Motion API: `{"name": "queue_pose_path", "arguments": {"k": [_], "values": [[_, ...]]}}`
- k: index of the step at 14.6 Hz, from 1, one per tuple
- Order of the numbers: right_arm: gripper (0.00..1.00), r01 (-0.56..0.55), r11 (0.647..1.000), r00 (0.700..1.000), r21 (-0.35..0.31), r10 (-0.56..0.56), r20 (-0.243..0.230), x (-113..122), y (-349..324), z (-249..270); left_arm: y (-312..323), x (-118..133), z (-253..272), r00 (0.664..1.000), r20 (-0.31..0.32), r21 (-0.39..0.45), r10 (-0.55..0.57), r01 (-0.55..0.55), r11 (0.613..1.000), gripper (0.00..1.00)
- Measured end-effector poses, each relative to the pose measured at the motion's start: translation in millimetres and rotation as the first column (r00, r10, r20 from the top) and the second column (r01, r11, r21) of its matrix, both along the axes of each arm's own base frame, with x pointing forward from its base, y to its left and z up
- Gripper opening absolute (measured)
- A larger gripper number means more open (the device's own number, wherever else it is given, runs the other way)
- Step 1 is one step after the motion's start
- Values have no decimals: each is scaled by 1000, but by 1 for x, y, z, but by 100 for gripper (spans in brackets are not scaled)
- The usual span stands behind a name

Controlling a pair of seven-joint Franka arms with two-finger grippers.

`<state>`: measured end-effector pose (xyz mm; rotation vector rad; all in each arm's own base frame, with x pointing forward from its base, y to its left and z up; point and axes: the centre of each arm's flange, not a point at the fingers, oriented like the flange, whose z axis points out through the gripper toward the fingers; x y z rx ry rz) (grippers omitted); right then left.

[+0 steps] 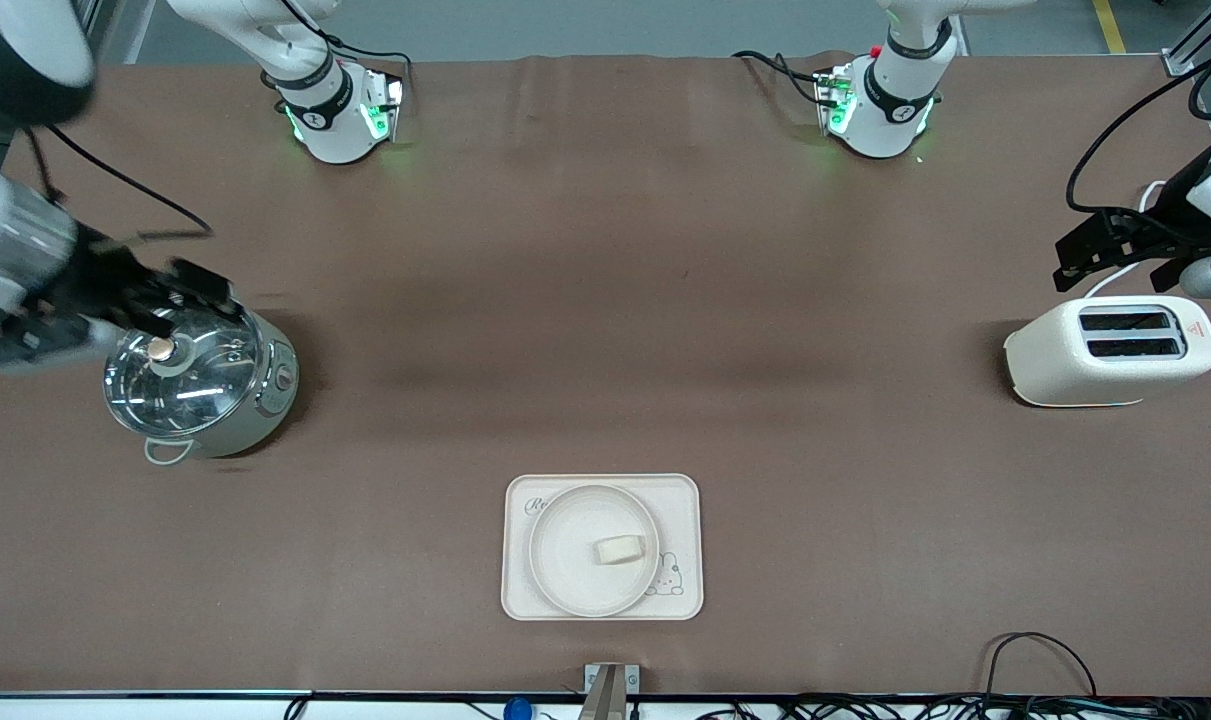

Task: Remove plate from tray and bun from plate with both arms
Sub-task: 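Move the right gripper over the white plate's rim on the tray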

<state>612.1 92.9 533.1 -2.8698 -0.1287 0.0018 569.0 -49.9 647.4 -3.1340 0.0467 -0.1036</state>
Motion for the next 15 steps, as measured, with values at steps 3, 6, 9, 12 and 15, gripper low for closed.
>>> {"name": "queue_pose_path", "arguments": {"k": [3, 6, 9, 12, 15], "values": [[100, 31, 999, 999, 11, -30, -17, 25, 74, -73, 0, 0, 0, 1000, -1, 0, 0, 0, 1000, 100], [100, 91, 996, 996, 8, -91, -14, 40, 149, -148, 1, 0, 0, 1000, -2, 0, 1, -1, 1000, 100], [100, 180, 983, 983, 36, -181, 29, 52, 223, -212, 5, 0, 0, 1000, -2, 1, 6, -6, 1000, 100], [100, 223, 972, 972, 68, -227, 57, 67, 264, -249, 5, 1, 0, 1000, -2, 1, 6, -6, 1000, 100], [100, 249, 962, 955, 113, -263, 139, 85, 268, -285, 5, 1, 0, 1000, -2, 1, 6, -6, 1000, 100]]}}
